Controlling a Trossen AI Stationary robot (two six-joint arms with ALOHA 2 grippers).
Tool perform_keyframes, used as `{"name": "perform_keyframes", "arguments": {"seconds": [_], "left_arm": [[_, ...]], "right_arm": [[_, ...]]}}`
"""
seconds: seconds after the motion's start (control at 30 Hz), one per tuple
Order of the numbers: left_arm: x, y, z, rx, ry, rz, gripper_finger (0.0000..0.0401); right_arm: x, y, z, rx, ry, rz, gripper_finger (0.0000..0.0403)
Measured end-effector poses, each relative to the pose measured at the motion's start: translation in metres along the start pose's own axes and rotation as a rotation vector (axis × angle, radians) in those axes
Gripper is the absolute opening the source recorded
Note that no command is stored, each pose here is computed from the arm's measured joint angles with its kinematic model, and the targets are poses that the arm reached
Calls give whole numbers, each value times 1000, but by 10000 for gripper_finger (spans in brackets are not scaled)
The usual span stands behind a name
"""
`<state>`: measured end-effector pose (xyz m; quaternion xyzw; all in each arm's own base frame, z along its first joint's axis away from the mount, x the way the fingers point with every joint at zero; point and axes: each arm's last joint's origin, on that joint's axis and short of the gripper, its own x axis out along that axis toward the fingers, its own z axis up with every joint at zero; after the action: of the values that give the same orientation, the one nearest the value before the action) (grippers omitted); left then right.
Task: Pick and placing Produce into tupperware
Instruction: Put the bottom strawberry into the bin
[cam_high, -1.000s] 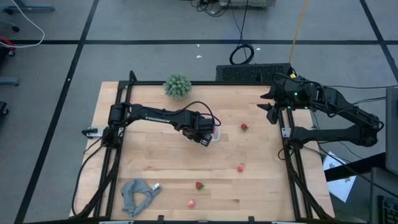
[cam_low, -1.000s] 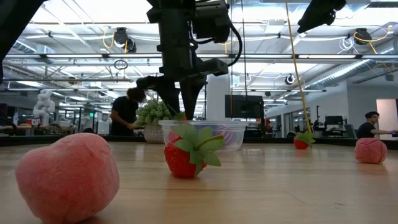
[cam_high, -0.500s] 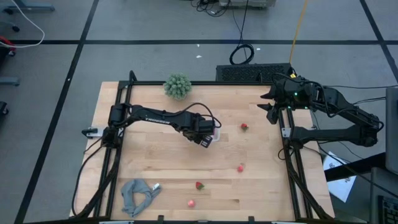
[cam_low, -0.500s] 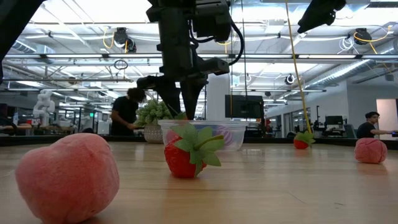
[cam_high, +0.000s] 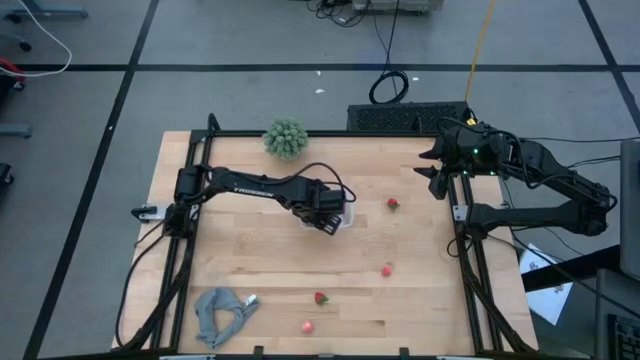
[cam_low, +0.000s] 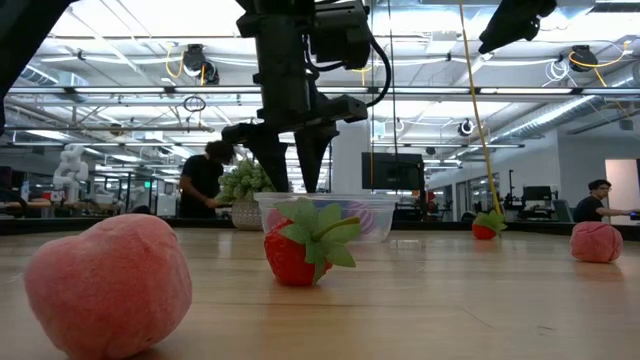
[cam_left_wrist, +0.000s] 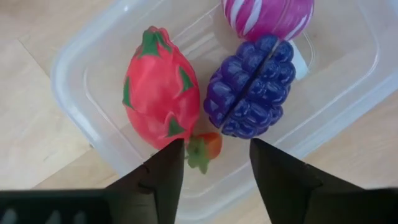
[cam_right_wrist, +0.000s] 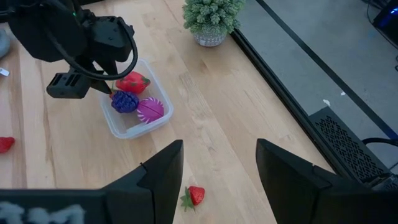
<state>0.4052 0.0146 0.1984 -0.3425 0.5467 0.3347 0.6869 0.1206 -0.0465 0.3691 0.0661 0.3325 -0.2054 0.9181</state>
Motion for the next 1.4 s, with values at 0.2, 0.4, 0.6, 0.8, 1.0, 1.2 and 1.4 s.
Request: {"name": "perform_keyframes", "arguments": {"seconds": [0.2,0.4,0.6,0.8,1.0,1.2,1.4], "left_arm": [[0,2,2,15,-5,4,203],[0,4,5,26,-17,13,193],[0,6,8,26,-24,19,193],[1,9,13,21,-31,26,193],[1,11,15,26,-33,29,193],[1,13,17,26,-35,31,193],[-7,17,22,17,-70,35,193]], "right_arm": [[0,0,0,0,2,0,193],[0,0,0,0,3,0,193],[0,0,0,0,3,0,193],[0,0,0,7,3,0,193],[0,0,0,7,3,0,193],[0,0,0,7,3,0,193],[0,0,0,7,3,0,193]]}}
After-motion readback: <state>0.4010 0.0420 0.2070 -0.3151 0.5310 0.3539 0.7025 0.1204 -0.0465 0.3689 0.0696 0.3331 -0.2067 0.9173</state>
